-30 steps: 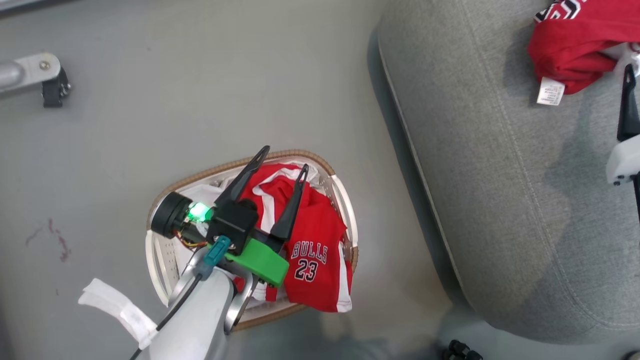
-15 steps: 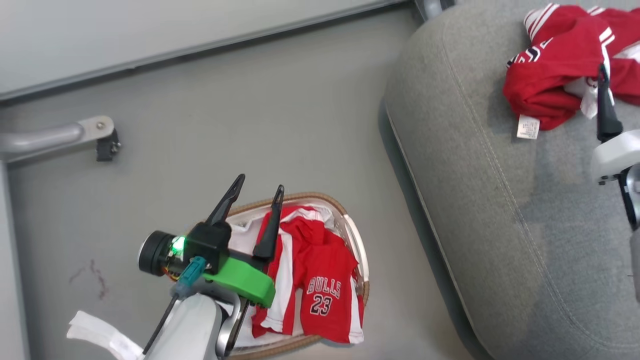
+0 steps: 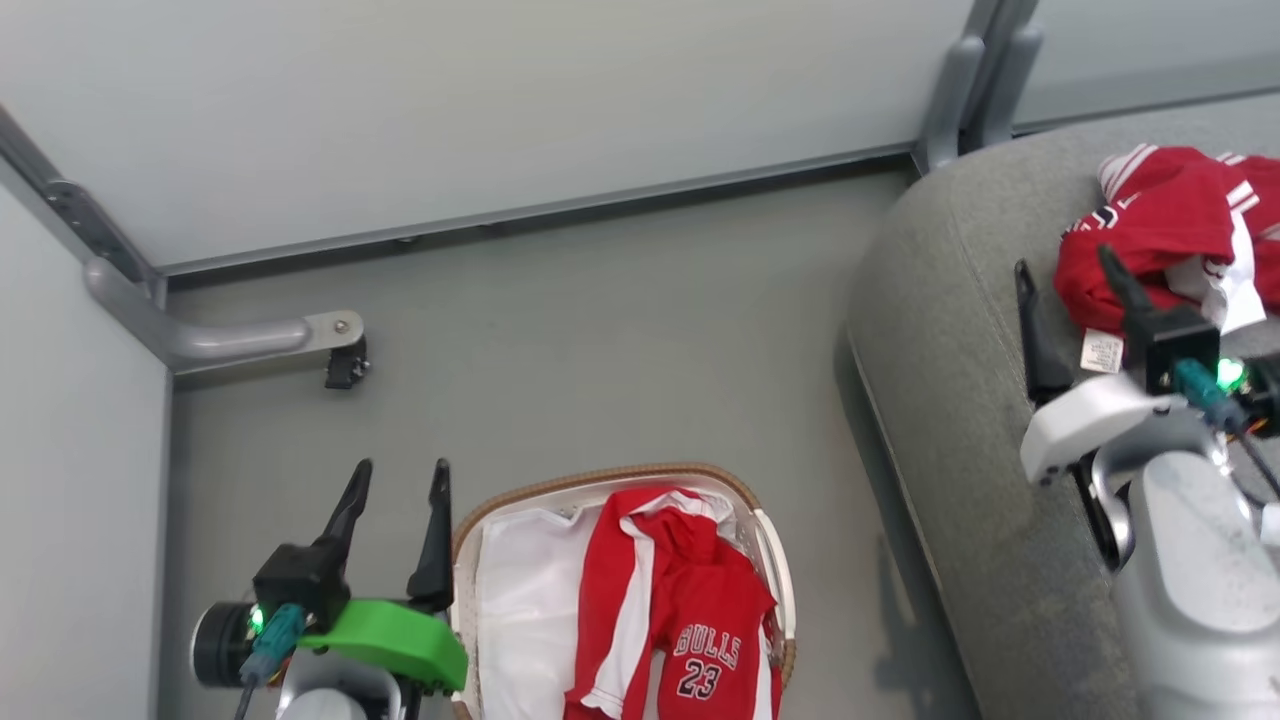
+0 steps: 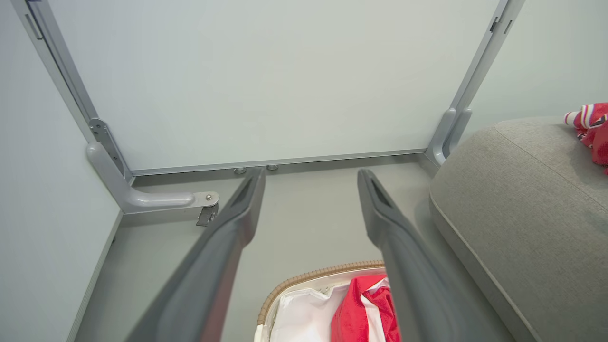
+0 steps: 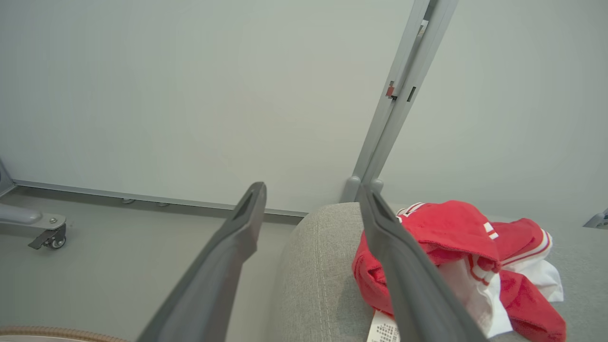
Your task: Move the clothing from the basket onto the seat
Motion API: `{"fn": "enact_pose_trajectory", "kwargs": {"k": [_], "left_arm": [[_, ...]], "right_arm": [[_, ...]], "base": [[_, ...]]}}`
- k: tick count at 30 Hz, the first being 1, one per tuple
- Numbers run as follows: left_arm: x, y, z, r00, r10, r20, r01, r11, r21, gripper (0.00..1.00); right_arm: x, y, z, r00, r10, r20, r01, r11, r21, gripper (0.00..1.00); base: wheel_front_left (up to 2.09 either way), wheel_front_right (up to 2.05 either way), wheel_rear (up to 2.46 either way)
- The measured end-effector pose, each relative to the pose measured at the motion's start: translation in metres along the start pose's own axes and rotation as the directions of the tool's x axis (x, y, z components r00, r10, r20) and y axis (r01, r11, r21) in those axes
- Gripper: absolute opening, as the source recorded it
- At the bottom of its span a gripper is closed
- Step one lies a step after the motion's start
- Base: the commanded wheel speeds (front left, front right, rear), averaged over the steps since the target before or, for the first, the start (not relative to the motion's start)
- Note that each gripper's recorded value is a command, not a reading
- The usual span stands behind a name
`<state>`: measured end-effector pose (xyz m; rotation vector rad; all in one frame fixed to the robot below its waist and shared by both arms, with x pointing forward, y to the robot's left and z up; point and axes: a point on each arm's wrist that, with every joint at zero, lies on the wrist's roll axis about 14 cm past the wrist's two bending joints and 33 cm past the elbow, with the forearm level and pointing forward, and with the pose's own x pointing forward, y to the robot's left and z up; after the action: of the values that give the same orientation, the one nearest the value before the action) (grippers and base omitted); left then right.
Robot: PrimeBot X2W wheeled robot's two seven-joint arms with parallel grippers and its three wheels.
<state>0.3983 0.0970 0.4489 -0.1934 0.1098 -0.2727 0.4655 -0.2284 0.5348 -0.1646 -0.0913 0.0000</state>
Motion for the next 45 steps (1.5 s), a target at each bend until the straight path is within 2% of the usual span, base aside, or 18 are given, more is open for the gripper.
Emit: {"fn": "enact_pose_trajectory", "kwargs": {"k": [5, 9, 15, 19, 28, 45], "left_arm": [[-0.025, 0.028, 0.005, 0.995, 0.101, 0.018, -0.101, 0.995, -0.013, 1.0], [-0.044, 0.041, 0.004, 0.988, 0.155, 0.019, -0.154, 0.988, -0.018, 1.0], [-0.06, 0.045, 0.006, 0.983, 0.181, 0.033, -0.18, 0.983, -0.036, 1.0], [-0.064, 0.041, 0.006, 0.984, 0.173, 0.036, -0.172, 0.984, -0.037, 1.0], [-0.064, 0.036, 0.008, 0.986, 0.159, 0.041, -0.157, 0.987, -0.038, 1.0], [-0.066, 0.038, 0.006, 0.986, 0.165, 0.036, -0.164, 0.986, -0.039, 1.0]], "right_arm": [[-0.02, 0.026, -0.009, 1.0, 0.02, -0.012, -0.019, 0.996, 0.09, 1.0], [-0.041, 0.039, -0.021, 0.998, 0.038, -0.044, -0.033, 0.992, 0.122, 1.0], [-0.068, 0.051, -0.034, 0.995, 0.056, -0.079, -0.04, 0.979, 0.199, 1.0], [-0.079, 0.047, -0.038, 0.995, 0.038, -0.089, -0.016, 0.972, 0.236, 1.0], [-0.089, 0.065, -0.04, 0.991, 0.091, -0.096, -0.064, 0.965, 0.253, 1.0], [-0.088, 0.072, -0.04, 0.989, 0.111, -0.097, -0.083, 0.962, 0.259, 1.0]], "base": [[0.0, 0.0, 0.0], [0.0, 0.0, 0.0], [0.0, 0.0, 0.0], [0.0, 0.0, 0.0], [0.0, 0.0, 0.0], [0.0, 0.0, 0.0]]}}
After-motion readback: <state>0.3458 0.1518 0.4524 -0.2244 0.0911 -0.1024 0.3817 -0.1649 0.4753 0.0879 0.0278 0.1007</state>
